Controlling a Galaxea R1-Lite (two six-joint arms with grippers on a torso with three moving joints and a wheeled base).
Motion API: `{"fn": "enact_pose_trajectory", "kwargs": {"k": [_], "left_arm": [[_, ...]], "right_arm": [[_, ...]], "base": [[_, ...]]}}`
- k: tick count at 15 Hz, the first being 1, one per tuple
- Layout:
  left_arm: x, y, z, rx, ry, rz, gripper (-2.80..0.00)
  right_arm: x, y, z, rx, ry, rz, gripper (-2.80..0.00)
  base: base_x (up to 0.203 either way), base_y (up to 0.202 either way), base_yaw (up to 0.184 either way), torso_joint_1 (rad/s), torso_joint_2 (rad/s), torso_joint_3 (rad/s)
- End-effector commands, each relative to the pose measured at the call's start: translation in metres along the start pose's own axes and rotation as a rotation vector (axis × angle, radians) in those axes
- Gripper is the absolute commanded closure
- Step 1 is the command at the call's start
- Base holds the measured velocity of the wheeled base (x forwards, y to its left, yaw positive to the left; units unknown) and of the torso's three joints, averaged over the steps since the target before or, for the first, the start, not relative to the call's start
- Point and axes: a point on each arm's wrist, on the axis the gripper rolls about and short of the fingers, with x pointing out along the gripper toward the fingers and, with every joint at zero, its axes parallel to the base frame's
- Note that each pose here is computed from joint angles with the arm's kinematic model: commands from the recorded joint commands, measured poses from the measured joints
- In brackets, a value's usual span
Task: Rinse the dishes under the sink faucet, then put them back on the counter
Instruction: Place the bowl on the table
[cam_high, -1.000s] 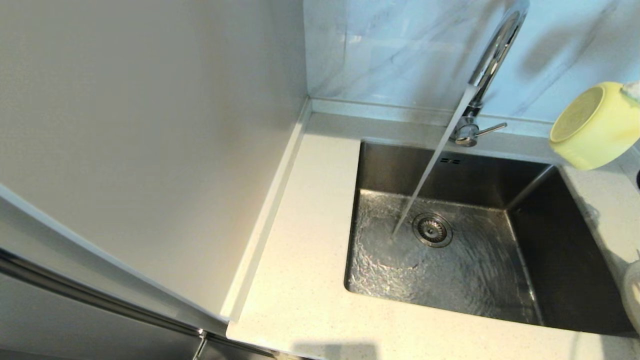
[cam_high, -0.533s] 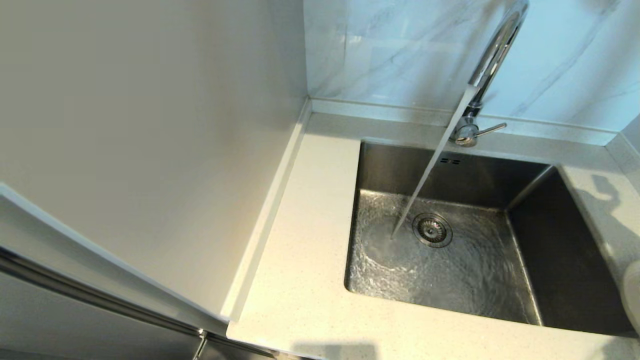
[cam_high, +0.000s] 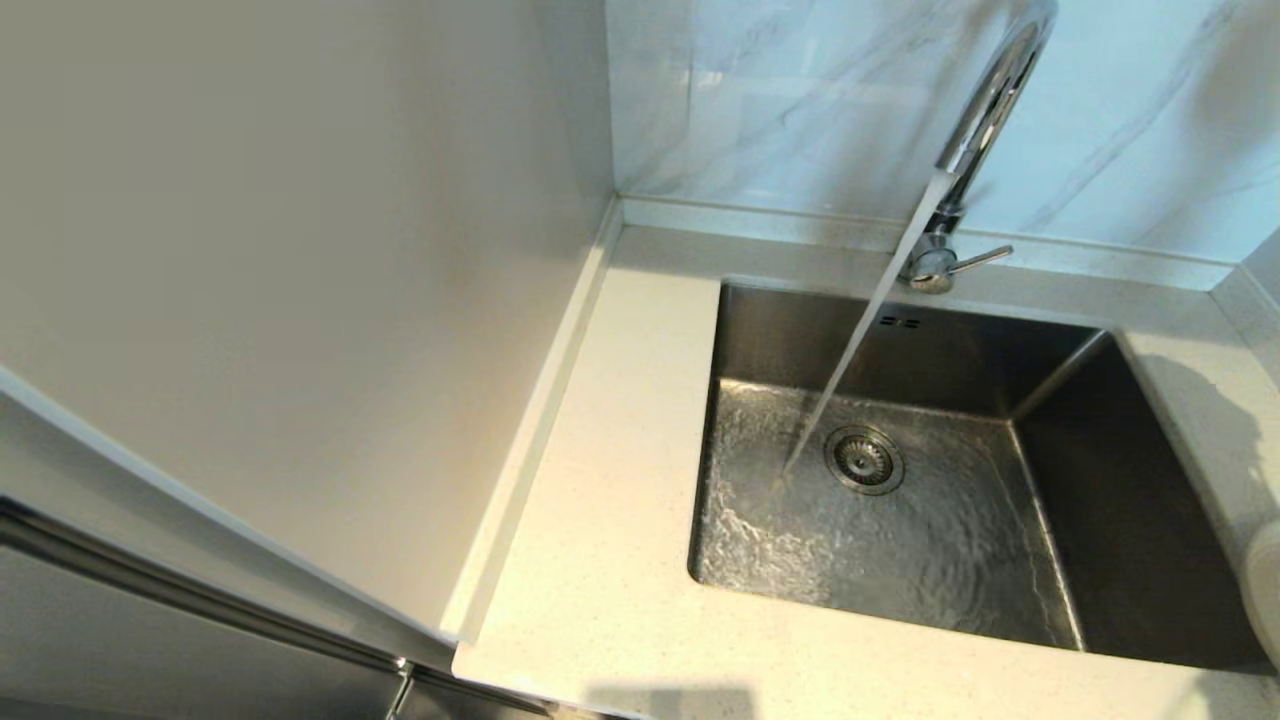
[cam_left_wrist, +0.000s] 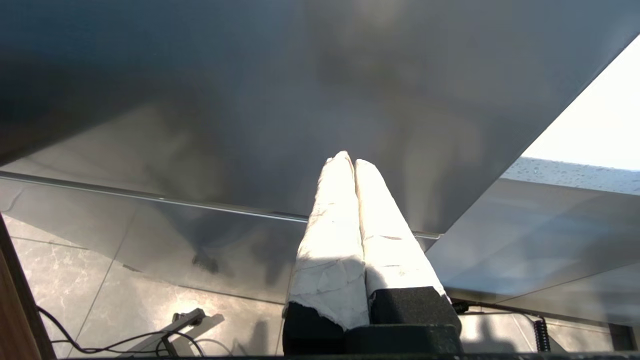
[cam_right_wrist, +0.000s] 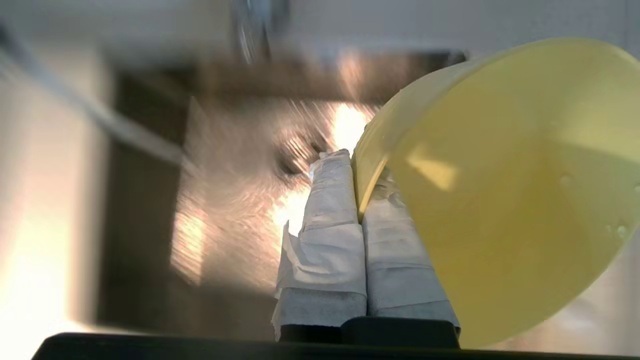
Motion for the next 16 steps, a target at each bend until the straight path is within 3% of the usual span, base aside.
{"fn": "enact_pose_trajectory", "kwargs": {"k": [1, 3, 7, 10, 13, 16], "left_arm": [[0.000, 0.000, 0.000, 0.000, 0.000, 0.000, 0.00], [0.000, 0.000, 0.000, 0.000, 0.000, 0.000, 0.00], [0.000, 0.000, 0.000, 0.000, 0.000, 0.000, 0.00], [0.000, 0.000, 0.000, 0.000, 0.000, 0.000, 0.00], [0.000, 0.000, 0.000, 0.000, 0.000, 0.000, 0.00], [0.000, 0.000, 0.000, 0.000, 0.000, 0.000, 0.00]], "right_arm": [[0.034, -0.010, -0.006, -0.440, 0.087, 0.050, 0.00], [0.061, -0.020, -0.011, -0.546, 0.134, 0.088, 0.00], [0.115, -0.047, -0.017, -0.635, 0.181, 0.119, 0.00], [0.157, -0.079, -0.027, -0.650, 0.182, 0.076, 0.00], [0.183, -0.121, -0.042, -0.642, 0.201, -0.039, 0.00], [0.189, -0.128, -0.045, -0.642, 0.226, -0.084, 0.00]], "base": [[0.000, 0.000, 0.000, 0.000, 0.00, 0.000], [0.000, 0.000, 0.000, 0.000, 0.00, 0.000], [0.000, 0.000, 0.000, 0.000, 0.00, 0.000], [0.000, 0.000, 0.000, 0.000, 0.00, 0.000], [0.000, 0.000, 0.000, 0.000, 0.00, 0.000], [0.000, 0.000, 0.000, 0.000, 0.00, 0.000]]}}
